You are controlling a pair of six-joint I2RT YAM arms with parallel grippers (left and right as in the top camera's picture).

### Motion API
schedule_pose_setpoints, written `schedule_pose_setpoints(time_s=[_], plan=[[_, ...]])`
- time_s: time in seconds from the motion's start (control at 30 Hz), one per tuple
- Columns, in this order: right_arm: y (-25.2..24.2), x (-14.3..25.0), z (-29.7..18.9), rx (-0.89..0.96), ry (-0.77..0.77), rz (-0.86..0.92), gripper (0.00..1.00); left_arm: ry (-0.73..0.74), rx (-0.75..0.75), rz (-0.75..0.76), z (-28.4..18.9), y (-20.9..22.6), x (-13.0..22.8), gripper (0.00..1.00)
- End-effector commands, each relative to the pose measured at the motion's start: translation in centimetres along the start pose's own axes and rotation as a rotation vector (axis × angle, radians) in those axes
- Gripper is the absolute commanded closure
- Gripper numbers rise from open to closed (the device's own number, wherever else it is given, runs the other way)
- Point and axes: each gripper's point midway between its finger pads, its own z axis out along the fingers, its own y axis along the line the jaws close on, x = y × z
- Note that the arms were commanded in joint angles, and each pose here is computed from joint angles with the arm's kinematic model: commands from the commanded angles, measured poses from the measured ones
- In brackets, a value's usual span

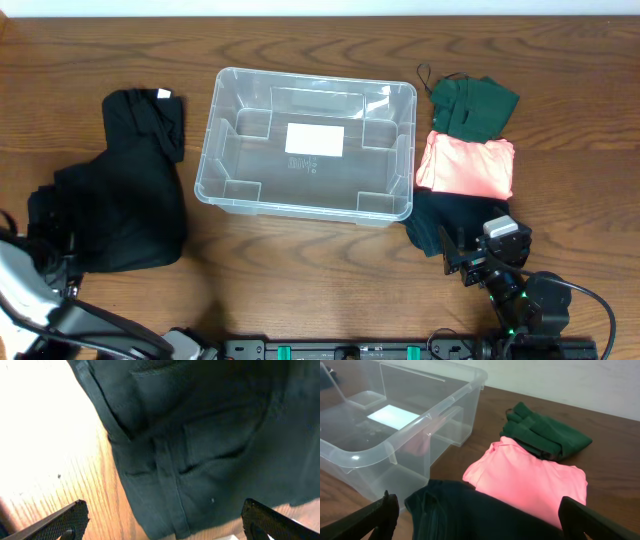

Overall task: Pack container
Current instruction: 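Reach the left gripper to the black clothes stack and grasp it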

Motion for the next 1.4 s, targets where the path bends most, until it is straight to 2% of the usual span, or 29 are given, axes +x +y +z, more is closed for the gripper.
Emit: schedule_pose_setpoints(time_s=[0.0,0.2,0.53,0.97,1.03,1.13,1.23,1.3,1.37], plan=[[0.2,0.0,0.0,-0.007,-0.002,0.003,0.01,0.025,0.025,0.027,0.9,0.3,-0.3,0.02],[0.2,0.0,0.0,-0.007,-0.003,0.003,0.01,0.089,-0.023,0.054,2.7,2.1,0.0,0.02],[0.2,0.0,0.0,-0.007,-0.003,0.003,0.01,0.072,-0.018,0.111,5.5,2.7,-0.7,0.02],[0.2,0.0,0.0,-0.007,-0.003,0.003,0.01,0.131,-0.025,0.092,10.2,3.5,-1.3,0.01],[0.2,0.0,0.0,-0.007,-0.002,0.003,0.01,0.154,0.039,0.1,10.7,2.5,-1.0,0.1],[0.2,0.0,0.0,-0.007,-0.003,0.003,0.01,0.161,0.107,0.139,10.7,1.4,-1.0,0.47],[0.2,0.0,0.0,-0.007,-0.003,0.003,0.01,0.153,0.112,0.143,10.6,1.3,-1.1,0.67],[0.2,0.0,0.0,-0.007,-0.003,0.003,0.01,0.16,0.164,0.172,10.2,0.4,-0.9,0.81],[0.2,0.0,0.0,-0.007,-0.003,0.003,0.01,0.159,0.216,0.183,9.5,-0.7,-0.8,0.92]])
